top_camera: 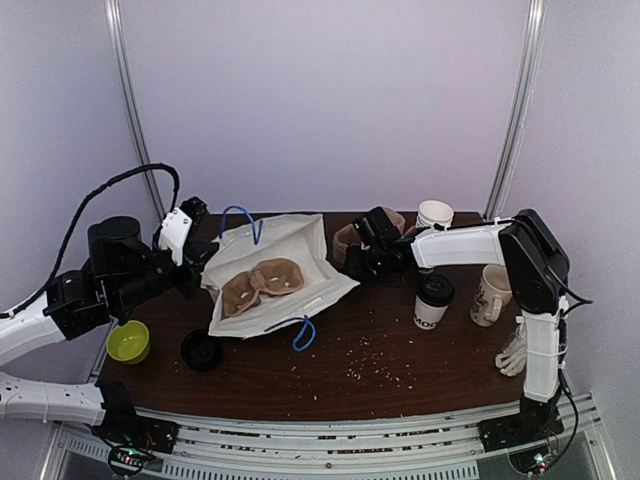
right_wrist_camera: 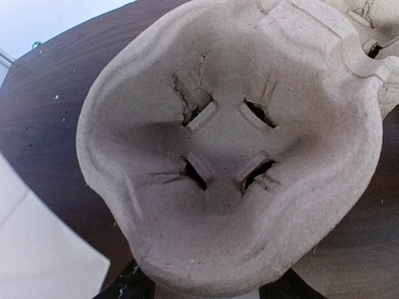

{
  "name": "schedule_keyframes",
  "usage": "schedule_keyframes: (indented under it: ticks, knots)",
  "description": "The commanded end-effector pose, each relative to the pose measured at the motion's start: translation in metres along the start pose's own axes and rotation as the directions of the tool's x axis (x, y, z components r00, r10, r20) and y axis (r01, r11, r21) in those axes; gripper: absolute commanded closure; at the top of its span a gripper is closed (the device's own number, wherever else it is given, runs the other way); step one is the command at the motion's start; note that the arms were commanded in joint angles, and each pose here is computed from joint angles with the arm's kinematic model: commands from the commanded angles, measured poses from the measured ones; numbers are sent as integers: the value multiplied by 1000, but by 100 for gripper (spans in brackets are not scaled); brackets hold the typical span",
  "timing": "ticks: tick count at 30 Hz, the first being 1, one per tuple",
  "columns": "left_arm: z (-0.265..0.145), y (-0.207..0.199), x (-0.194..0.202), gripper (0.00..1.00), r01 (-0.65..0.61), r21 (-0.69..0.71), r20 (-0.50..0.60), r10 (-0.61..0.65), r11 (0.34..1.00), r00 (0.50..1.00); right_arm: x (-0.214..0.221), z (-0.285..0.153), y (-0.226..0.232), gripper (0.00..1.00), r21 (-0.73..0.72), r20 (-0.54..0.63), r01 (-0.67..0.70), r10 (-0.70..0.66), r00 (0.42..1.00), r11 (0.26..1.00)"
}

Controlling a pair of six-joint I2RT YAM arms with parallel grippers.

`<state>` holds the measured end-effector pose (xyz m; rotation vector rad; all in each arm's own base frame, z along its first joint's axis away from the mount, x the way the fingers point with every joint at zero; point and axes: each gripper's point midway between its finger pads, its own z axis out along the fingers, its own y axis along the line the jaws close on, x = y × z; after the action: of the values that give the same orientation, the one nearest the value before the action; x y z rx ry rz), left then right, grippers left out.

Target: Pack the takeout coffee

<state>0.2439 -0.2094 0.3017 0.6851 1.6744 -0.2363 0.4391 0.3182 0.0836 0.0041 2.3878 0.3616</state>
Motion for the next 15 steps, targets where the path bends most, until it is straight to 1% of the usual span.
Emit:
schedule_keyframes:
  ticks: [1,2,4,6,7,10,13,15]
  knots:
    - [5,-9,-11,100,39,30,57,-40,999,998,-22,24,-9,41,50,32,-25,23,999,998]
    - [6,-11,-12,100,40,37,58,-42,998,997,-31,28,-5,41,38,41,-34,32,999,999]
    - [9,-14,-11,100,42,44,54,-45,998,998,-37,39,2,40,19,15,-41,41,999,999]
    - [13,-17,-10,100,45,50,48,-47,998,998,-44,31,10,39,2,3,-36,36,999,999]
    - [14,-18,-10,100,47,51,46,-49,998,998,-47,22,14,38,-21,14,-35,35,999,999]
    - [20,-22,-10,100,51,57,39,-53,997,998,-67,-26,28,34,-107,87,-54,63,994,993]
    - [29,-27,-9,100,52,55,20,-53,997,998,-79,-78,39,32,-147,125,-24,42,991,989]
    - [35,-33,-8,100,47,55,2,-48,997,999,-79,-109,42,30,-171,140,-9,33,990,985]
